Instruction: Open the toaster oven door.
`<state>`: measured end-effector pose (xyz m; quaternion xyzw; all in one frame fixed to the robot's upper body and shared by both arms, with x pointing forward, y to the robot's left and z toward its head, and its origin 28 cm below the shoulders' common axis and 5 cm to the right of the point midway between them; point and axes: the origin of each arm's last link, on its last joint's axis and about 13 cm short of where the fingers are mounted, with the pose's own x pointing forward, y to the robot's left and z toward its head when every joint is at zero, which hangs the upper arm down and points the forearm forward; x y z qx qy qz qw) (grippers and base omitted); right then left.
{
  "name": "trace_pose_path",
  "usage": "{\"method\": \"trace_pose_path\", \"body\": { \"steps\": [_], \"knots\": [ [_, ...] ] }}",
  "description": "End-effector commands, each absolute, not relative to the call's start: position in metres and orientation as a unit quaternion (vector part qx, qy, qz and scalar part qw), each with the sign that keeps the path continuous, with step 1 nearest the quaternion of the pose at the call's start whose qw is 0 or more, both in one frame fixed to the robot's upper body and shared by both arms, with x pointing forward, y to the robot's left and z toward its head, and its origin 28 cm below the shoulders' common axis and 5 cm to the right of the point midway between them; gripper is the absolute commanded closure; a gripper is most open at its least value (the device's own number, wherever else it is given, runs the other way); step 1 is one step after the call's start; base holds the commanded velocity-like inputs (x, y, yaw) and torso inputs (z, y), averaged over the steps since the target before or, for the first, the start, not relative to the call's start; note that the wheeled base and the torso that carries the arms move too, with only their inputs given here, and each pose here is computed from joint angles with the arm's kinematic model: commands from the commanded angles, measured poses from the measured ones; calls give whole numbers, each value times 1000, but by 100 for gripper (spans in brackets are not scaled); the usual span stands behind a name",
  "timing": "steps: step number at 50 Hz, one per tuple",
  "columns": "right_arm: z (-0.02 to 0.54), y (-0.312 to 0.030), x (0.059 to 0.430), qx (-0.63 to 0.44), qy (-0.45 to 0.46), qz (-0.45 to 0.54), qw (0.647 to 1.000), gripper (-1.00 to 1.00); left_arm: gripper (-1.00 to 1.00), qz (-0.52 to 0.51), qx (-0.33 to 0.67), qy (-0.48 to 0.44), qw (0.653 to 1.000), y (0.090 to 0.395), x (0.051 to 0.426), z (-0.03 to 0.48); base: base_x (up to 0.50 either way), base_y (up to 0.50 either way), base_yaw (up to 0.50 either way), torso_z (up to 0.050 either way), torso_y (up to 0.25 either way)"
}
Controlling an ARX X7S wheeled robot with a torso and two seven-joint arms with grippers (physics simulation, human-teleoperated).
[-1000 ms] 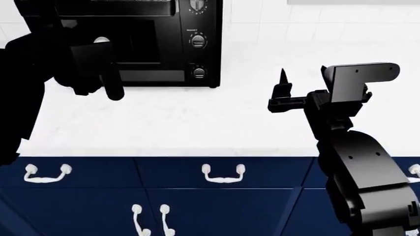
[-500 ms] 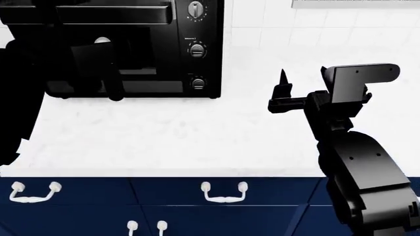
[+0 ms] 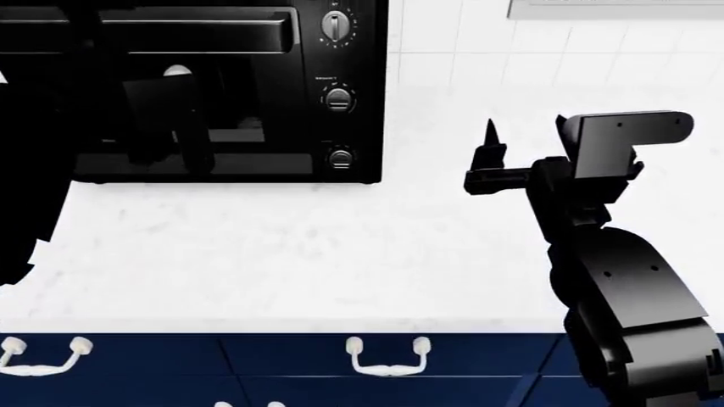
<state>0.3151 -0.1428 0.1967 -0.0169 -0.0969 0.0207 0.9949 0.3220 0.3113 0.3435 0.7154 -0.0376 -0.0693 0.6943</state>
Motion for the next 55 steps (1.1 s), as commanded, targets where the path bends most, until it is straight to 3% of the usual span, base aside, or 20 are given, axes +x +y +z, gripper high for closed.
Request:
{"method": "trace_pose_path", "body": {
  "steps": [1, 40, 52, 53, 55],
  "knots": [
    [197, -143, 315, -14, -100, 18, 995, -100, -100, -70, 721, -34, 689, 311, 323, 342, 0, 0, 0, 0, 0],
    [196, -148, 316, -10, -101, 10, 995, -100, -100, -49, 736, -28, 675, 307, 379, 342, 0, 0, 0, 0, 0],
    [197, -148, 315, -11, -102, 9, 995, -100, -100, -49, 739, -30, 671, 306, 379, 344, 0, 0, 0, 0, 0],
    [197, -148, 315, -11, -102, 9, 995, -100, 100, -49, 740, -31, 670, 306, 379, 344, 0, 0, 0, 0, 0],
    [197, -148, 315, -11, -102, 9, 995, -100, 100, -50, 741, -32, 668, 306, 378, 343, 0, 0, 0, 0, 0]
  ]
}}
